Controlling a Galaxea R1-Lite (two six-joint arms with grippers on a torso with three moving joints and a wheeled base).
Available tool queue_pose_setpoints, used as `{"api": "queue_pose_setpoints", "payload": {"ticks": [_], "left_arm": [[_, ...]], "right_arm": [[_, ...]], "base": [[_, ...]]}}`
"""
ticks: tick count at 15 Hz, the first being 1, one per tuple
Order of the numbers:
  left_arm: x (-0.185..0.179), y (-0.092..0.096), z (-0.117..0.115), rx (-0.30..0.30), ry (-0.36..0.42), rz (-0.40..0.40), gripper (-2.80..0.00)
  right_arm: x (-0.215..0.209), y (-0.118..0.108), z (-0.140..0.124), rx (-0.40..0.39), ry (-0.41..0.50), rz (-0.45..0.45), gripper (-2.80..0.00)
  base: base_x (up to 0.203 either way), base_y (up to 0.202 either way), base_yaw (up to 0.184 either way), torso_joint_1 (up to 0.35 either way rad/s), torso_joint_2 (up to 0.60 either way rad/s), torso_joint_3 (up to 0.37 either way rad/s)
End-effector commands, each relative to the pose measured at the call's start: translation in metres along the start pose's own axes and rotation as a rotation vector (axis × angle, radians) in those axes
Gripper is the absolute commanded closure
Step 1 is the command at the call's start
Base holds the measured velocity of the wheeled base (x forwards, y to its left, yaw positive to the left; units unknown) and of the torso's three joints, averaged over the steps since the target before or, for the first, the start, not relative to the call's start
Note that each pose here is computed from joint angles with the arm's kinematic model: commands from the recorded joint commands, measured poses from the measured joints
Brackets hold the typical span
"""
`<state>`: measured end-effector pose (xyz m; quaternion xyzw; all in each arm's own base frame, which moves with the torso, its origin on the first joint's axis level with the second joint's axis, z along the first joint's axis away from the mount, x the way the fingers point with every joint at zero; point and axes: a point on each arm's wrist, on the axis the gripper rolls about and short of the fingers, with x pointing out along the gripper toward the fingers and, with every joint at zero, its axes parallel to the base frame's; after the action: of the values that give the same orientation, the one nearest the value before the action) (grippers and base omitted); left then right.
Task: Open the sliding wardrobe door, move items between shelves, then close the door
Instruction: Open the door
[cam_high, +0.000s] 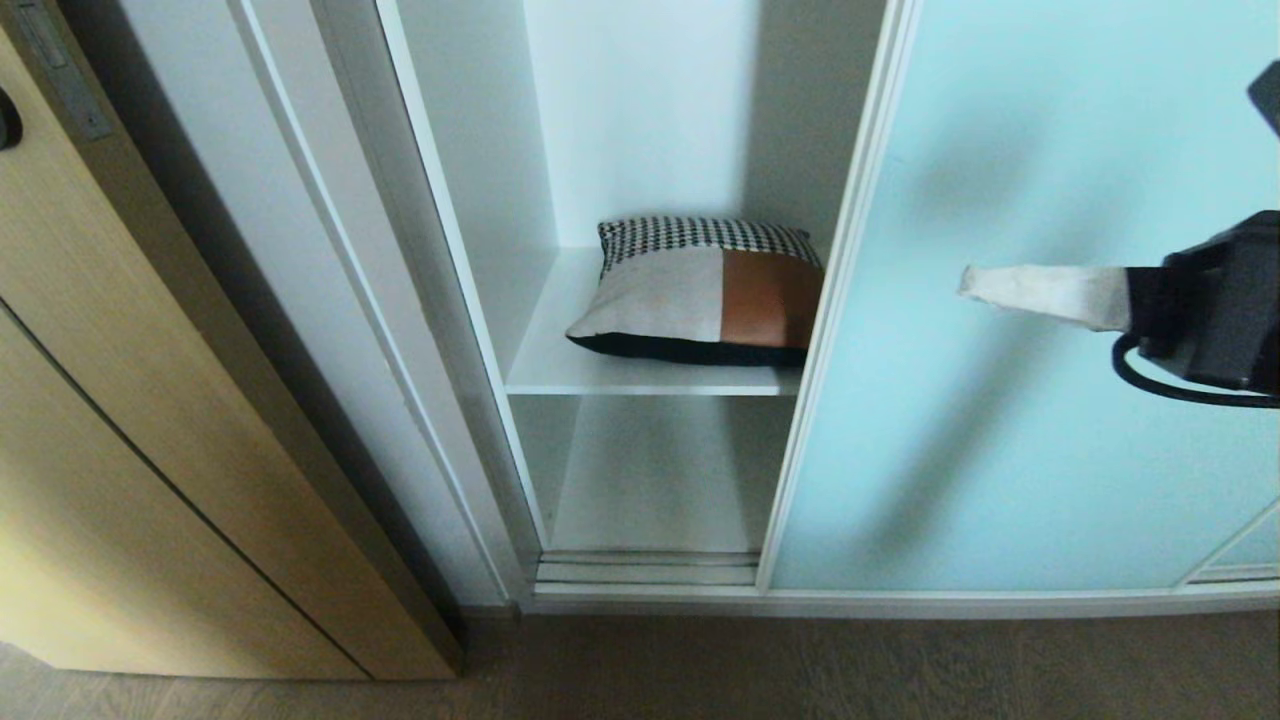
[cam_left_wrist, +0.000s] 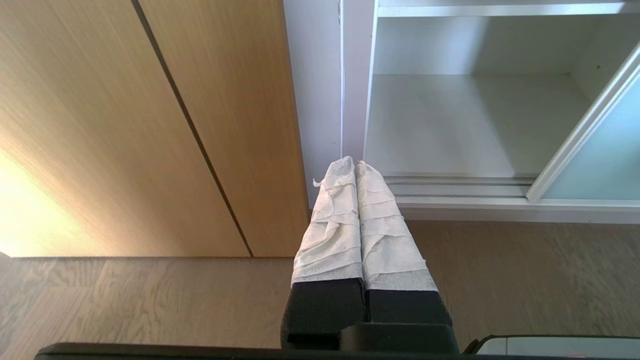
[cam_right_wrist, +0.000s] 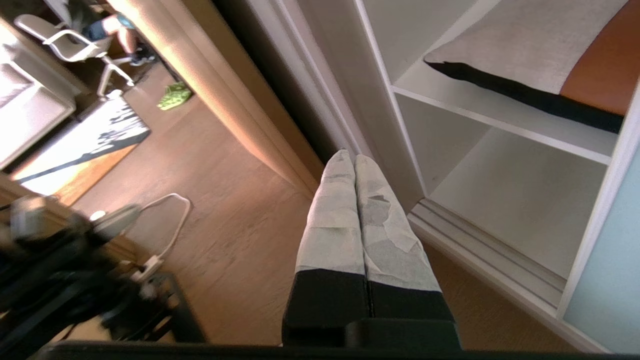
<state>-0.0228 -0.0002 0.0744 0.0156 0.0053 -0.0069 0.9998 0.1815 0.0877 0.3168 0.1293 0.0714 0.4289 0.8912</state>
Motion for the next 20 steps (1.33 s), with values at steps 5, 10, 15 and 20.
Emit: {"api": "queue_pose_setpoints", "payload": {"ticks": [5, 10, 15, 20], "left_arm": [[0.0, 0.0, 0.0, 0.001, 0.003, 0.0, 0.0], [0.0, 0.0, 0.0, 0.001, 0.003, 0.0, 0.0], [0.0, 0.0, 0.0, 0.0, 0.003, 0.0, 0.0], [0.0, 0.0, 0.0, 0.001, 0.003, 0.0, 0.0]], "right_arm": [[0.061, 0.001, -0.014, 0.002, -0.006, -0.094, 0.0], [0.099, 0.003, -0.024, 0.0, -0.01, -0.24, 0.0], [0.129, -0.01, -0.03, -0.013, -0.099, -0.406, 0.0], [0.154, -0.022, -0.029, -0.016, -0.167, -0.523, 0.0]], "base": [[0.0, 0.0, 0.0, 0.0, 0.0, 0.0], [0.0, 0.0, 0.0, 0.0, 0.0, 0.0], [0.0, 0.0, 0.0, 0.0, 0.0, 0.0], [0.0, 0.0, 0.0, 0.0, 0.0, 0.0]]}}
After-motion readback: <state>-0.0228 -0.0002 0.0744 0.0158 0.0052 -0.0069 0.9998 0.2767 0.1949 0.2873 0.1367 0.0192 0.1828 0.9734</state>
